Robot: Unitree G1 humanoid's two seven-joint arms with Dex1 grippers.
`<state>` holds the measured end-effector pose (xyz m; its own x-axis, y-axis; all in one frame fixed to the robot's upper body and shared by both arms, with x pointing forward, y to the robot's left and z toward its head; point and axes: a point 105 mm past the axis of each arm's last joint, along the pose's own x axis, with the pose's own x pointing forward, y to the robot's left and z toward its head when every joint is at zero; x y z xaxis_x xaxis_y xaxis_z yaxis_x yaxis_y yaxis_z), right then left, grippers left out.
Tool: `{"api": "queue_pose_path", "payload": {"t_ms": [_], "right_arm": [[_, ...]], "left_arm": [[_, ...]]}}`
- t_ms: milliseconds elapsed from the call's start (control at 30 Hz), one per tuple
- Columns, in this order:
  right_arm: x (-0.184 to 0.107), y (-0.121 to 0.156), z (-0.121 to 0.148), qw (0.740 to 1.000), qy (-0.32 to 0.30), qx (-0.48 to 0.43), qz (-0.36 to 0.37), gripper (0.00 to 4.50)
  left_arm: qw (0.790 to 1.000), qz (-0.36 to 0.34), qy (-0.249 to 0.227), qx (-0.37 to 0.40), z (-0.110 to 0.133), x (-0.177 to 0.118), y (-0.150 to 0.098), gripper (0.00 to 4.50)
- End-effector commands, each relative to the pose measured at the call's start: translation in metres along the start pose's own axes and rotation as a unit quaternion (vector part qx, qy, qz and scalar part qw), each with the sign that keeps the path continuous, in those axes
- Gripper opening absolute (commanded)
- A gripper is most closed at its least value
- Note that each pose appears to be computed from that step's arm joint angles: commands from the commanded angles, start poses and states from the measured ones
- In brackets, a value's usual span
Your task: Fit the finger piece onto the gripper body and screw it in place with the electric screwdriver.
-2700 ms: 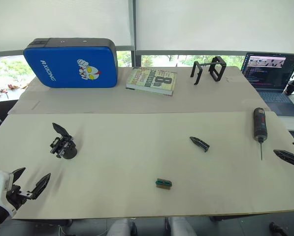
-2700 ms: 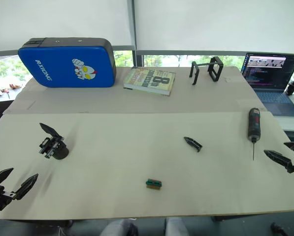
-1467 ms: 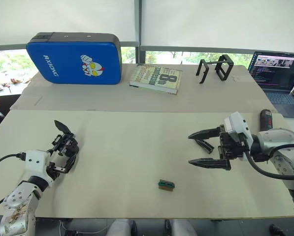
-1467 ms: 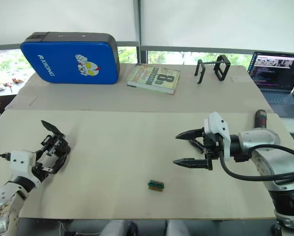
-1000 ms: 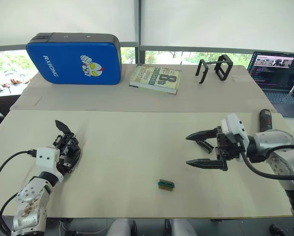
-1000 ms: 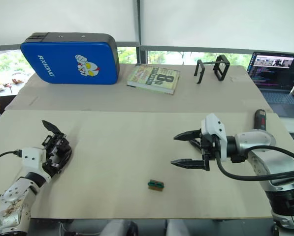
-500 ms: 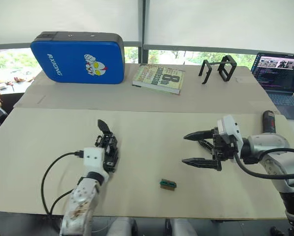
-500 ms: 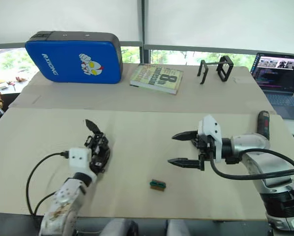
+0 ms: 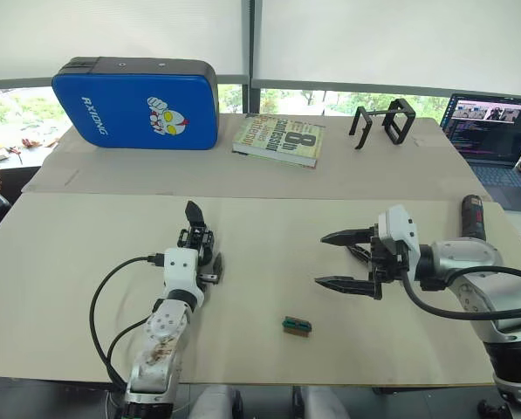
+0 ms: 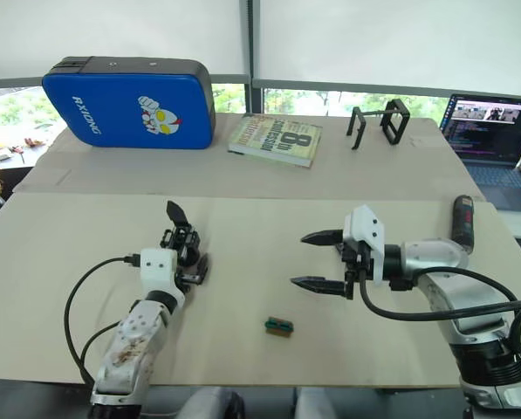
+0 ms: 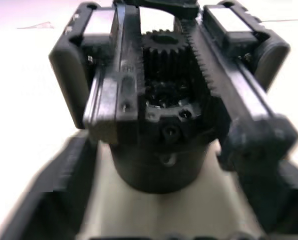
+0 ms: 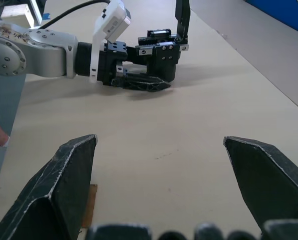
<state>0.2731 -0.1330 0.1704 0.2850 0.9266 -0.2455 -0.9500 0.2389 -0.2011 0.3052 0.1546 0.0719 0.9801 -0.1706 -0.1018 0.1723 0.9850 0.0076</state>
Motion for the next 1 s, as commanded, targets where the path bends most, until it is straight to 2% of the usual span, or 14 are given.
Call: {"api": "queue_pose_path", "payload": {"t_ms": [33,100,200,367,600,1000], "right_arm": [[0.002,0.005,0.009,1.000,-0.012,-0.027,0.003,4.50],[0.002,0.007,0.009,1.000,-0.013,-0.028,0.003,4.50],[0.003,0.007,0.009,0.999,-0.013,-0.029,0.003,4.50],[0.004,0.008,0.010,0.999,-0.013,-0.033,0.008,4.50],[0.003,0.009,0.010,0.999,-0.009,-0.035,0.012,4.50],[0.004,0.008,0.008,0.999,-0.005,-0.033,0.013,4.50]], "left_arm": [[0.997,-0.072,0.017,0.011,-0.008,-0.017,0.014,4.47],[0.994,-0.105,0.027,0.031,-0.011,-0.025,0.026,4.47],[0.984,-0.169,0.022,0.056,-0.009,-0.031,0.030,4.47],[0.959,-0.245,0.023,0.143,-0.004,-0.024,0.047,4.47],[0.950,-0.264,0.013,0.168,0.011,-0.005,0.068,4.47],[0.940,-0.305,0.007,0.151,0.016,0.012,0.053,4.47]]}}
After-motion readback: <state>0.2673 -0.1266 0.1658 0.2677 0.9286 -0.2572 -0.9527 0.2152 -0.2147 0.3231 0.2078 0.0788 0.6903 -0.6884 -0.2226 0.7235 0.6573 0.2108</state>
